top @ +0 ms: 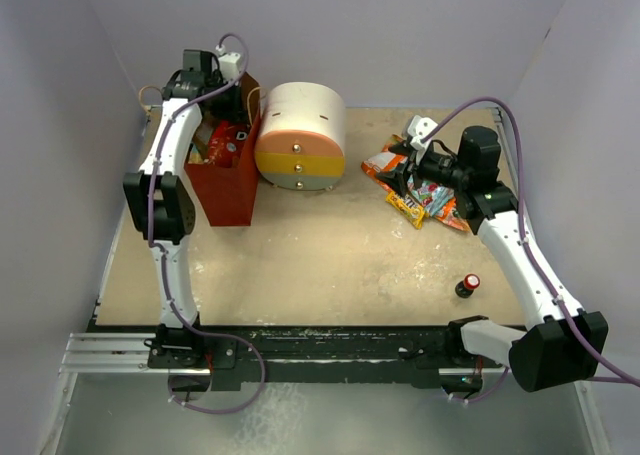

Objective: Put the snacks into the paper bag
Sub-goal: Place the snack in the paper bag, then pick up the snack from the center of the board.

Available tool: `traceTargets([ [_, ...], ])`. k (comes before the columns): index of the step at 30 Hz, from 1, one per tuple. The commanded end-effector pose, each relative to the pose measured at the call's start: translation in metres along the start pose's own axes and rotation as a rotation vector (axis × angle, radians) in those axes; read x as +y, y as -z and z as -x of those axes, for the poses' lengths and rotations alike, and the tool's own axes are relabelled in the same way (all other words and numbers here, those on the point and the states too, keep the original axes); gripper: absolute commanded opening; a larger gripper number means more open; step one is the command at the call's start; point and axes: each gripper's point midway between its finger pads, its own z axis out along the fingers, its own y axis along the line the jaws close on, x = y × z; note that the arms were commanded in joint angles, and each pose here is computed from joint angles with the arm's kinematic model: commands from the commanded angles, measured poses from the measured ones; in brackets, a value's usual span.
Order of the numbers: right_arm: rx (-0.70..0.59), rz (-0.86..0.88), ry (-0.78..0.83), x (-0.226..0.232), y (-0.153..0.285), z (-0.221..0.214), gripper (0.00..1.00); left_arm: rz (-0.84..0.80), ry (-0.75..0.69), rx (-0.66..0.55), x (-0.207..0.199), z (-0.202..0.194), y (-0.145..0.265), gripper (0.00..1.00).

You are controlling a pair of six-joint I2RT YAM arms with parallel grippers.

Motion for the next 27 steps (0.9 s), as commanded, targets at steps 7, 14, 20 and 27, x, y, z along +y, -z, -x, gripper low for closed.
traceTargets([
  [7, 0.097, -0.086, 0.050, -0.023, 0.001, -0.018, 0.70, -0.022, -0.067, -0.136, -0.022, 0.039, 0.056, 0.39],
  [14, 0.263, -0.107, 0.003, -0.023, 0.010, -0.053, 0.70, 0.005, -0.127, -0.186, -0.029, 0.053, 0.092, 0.59],
  [20, 0.383, -0.200, -0.009, -0.033, 0.024, -0.081, 0.70, 0.060, -0.177, -0.232, -0.031, 0.061, 0.123, 0.80],
  [27, 0.595, -0.351, -0.064, -0.053, 0.041, -0.133, 0.70, 0.136, -0.227, -0.284, -0.032, 0.063, 0.159, 0.92],
])
